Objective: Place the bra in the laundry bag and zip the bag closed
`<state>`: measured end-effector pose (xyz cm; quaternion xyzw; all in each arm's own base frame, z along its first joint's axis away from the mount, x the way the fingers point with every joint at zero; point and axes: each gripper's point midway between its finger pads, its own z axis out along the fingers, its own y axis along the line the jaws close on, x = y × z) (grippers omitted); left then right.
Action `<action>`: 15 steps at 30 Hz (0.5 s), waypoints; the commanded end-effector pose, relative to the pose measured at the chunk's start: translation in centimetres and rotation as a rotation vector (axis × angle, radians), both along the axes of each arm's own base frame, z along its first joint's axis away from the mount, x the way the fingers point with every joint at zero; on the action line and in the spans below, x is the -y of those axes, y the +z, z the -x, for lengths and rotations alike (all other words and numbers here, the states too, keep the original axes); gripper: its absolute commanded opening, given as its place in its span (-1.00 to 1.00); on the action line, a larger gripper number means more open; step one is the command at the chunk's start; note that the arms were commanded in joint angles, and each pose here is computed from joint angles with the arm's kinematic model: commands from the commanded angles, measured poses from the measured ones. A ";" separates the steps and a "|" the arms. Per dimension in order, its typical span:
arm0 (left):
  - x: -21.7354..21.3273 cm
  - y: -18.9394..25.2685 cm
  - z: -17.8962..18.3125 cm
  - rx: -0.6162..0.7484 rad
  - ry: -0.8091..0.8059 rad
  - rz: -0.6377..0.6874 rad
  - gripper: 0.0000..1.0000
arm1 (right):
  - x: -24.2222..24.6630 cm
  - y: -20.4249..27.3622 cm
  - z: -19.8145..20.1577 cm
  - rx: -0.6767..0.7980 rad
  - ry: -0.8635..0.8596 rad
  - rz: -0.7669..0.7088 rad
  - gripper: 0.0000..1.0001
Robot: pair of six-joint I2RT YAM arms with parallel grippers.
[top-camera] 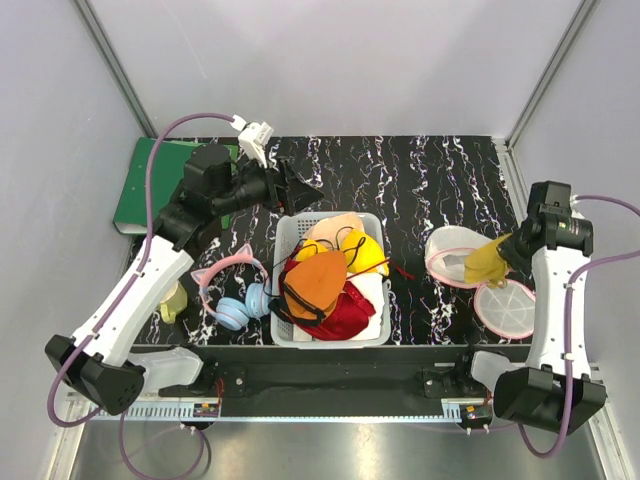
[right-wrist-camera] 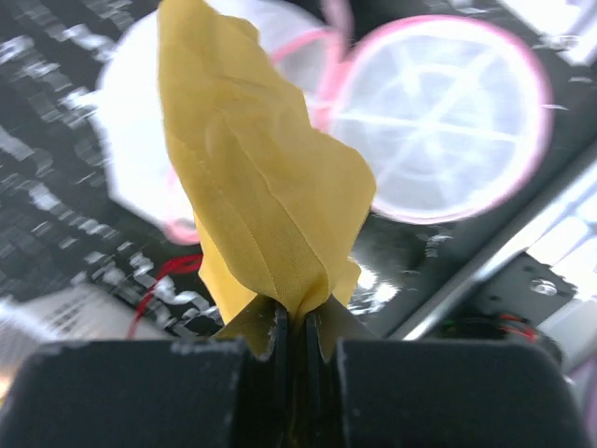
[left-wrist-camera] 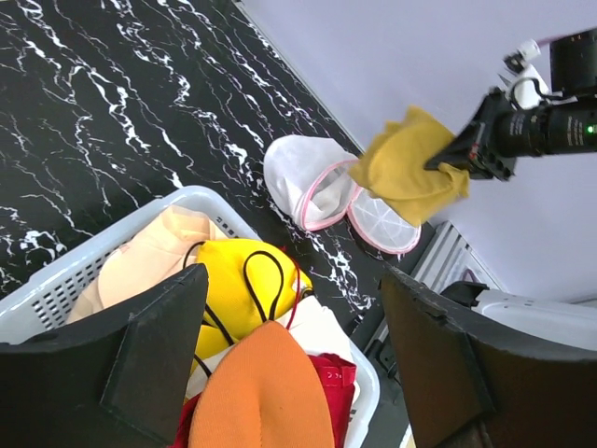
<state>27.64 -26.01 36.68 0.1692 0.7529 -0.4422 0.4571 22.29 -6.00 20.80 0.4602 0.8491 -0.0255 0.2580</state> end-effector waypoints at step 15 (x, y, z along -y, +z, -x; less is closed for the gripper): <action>-1.4 -1.3 -1.3 -0.011 0.045 -0.008 0.49 | 1.5 -9.3 -9.0 -0.053 0.020 -0.071 -1.00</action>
